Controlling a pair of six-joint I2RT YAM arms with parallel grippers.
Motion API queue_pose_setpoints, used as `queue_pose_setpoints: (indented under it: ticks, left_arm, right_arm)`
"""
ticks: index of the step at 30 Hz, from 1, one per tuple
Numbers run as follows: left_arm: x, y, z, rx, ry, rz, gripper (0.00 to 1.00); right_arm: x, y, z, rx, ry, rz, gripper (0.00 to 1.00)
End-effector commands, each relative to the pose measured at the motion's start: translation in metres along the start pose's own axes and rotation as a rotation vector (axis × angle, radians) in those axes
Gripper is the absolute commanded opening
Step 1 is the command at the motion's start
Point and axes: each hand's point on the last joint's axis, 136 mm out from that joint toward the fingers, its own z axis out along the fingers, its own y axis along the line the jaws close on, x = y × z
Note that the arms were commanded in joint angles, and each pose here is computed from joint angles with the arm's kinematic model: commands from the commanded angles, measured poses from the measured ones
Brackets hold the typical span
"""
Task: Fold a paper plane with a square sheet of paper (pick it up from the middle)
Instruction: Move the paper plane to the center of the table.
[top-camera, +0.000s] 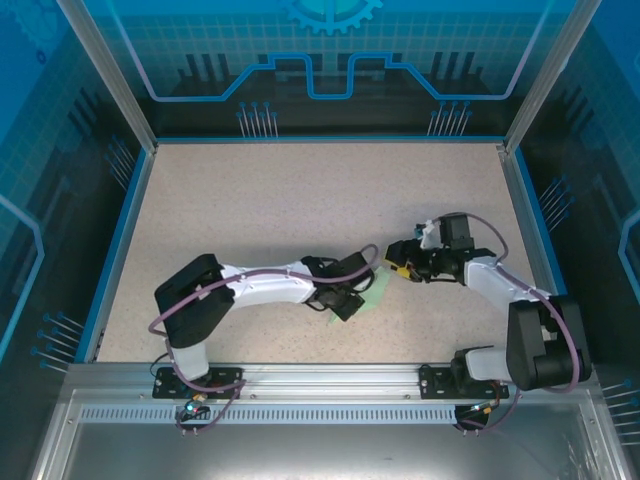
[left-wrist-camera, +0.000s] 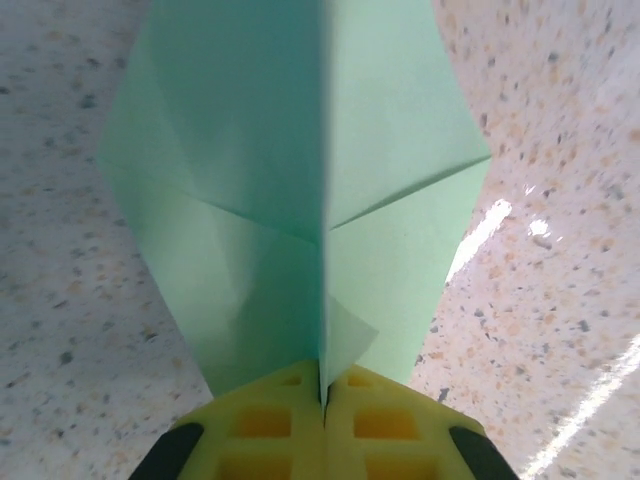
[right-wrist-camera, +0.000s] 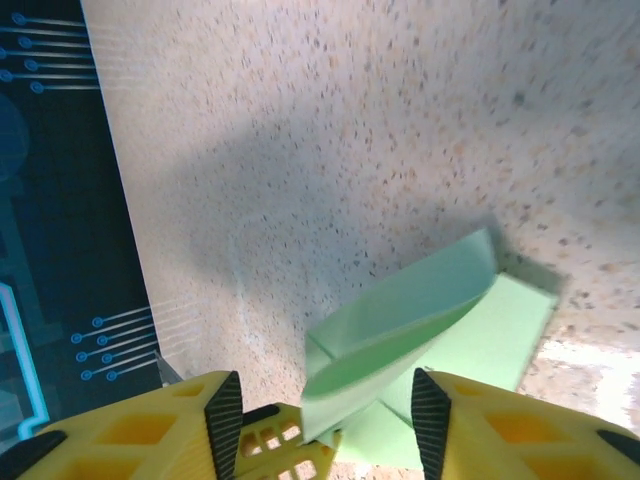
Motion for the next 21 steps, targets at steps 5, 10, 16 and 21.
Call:
queue_pose_setpoints:
  ticks: [5,10,16,21]
  left_arm:
    - [-0.021,0.015,-0.043,0.168,-0.129,-0.266,0.0]
    - [-0.013,0.059,-0.035,0.049,-0.126,-0.431,0.0]
    - [0.0,0.086,-0.012,-0.056,-0.095,-0.526,0.0]
    - [0.005,0.093,0.001,-0.096,-0.073,-0.543,0.0]
  right_arm:
    - [-0.01,0.014,-0.025,-0.005,-0.019,-0.074,0.54]
    - [-0.014,0.02,-0.025,-0.022,-0.022,-0.089,0.55]
    - [-0.01,0.018,-0.017,-0.019,-0.004,-0.091,0.55]
    - [-0.009,0.016,-0.015,-0.015,-0.003,-0.093,0.55]
